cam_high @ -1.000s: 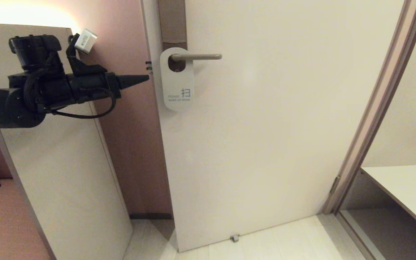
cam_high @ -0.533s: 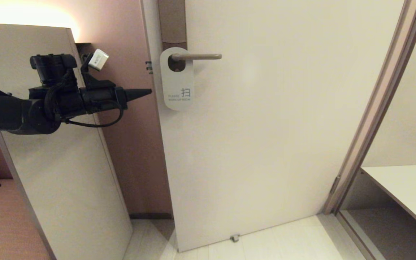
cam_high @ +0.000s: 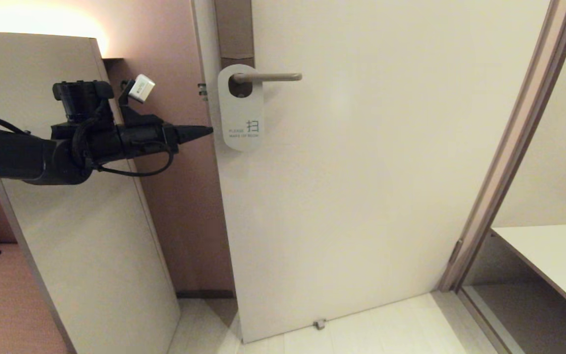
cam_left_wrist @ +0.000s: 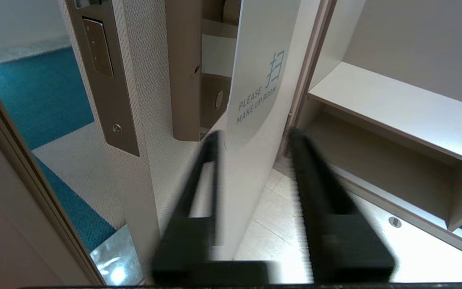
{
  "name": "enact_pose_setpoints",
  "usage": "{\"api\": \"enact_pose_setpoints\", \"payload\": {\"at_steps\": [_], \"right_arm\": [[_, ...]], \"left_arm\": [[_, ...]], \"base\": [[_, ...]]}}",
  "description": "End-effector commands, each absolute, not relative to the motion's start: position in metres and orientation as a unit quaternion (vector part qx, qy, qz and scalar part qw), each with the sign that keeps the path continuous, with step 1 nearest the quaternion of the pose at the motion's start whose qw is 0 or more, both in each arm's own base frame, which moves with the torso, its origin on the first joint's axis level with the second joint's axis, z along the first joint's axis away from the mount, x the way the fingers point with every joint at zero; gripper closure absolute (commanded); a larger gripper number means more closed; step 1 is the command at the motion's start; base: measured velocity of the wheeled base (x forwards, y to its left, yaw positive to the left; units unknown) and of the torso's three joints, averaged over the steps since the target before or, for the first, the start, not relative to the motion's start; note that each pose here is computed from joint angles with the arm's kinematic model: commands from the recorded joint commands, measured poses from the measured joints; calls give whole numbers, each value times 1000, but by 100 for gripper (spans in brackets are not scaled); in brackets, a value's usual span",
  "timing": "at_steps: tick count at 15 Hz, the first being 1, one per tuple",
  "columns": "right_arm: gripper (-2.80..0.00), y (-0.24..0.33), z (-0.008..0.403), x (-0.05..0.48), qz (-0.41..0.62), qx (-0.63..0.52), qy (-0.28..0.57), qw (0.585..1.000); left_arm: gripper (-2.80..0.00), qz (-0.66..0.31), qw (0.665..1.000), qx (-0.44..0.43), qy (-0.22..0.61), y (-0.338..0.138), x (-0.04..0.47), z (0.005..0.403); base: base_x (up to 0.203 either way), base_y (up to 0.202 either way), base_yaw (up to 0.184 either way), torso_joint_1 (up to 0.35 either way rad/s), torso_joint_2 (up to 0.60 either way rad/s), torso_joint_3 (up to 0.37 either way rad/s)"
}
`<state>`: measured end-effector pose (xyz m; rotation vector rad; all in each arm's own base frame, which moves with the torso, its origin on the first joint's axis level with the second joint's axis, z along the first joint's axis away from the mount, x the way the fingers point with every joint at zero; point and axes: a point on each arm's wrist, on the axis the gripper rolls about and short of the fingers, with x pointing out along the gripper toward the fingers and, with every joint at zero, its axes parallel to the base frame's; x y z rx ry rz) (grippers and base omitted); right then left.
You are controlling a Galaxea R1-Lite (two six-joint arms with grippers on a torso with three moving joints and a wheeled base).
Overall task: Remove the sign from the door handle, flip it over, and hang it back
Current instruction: Take down the sign
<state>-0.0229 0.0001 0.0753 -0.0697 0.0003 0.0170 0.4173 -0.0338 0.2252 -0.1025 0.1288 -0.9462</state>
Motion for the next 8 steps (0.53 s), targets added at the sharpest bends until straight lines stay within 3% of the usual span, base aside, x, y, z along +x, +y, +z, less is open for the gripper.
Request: {"api": "enact_pose_setpoints", "payload": {"at_steps": [1,8], "right_arm": [[0,0,75,-23,9,-35,0,999],[0,0,75,-23,9,-35,0,999]], "left_arm": [[-280,-460,885,-48,60,-35,417,226],[-280,-473,880,-34,26,-45,419,244]], "base": [[0,0,0,0,0,0],[0,0,0,0,0,0]]}}
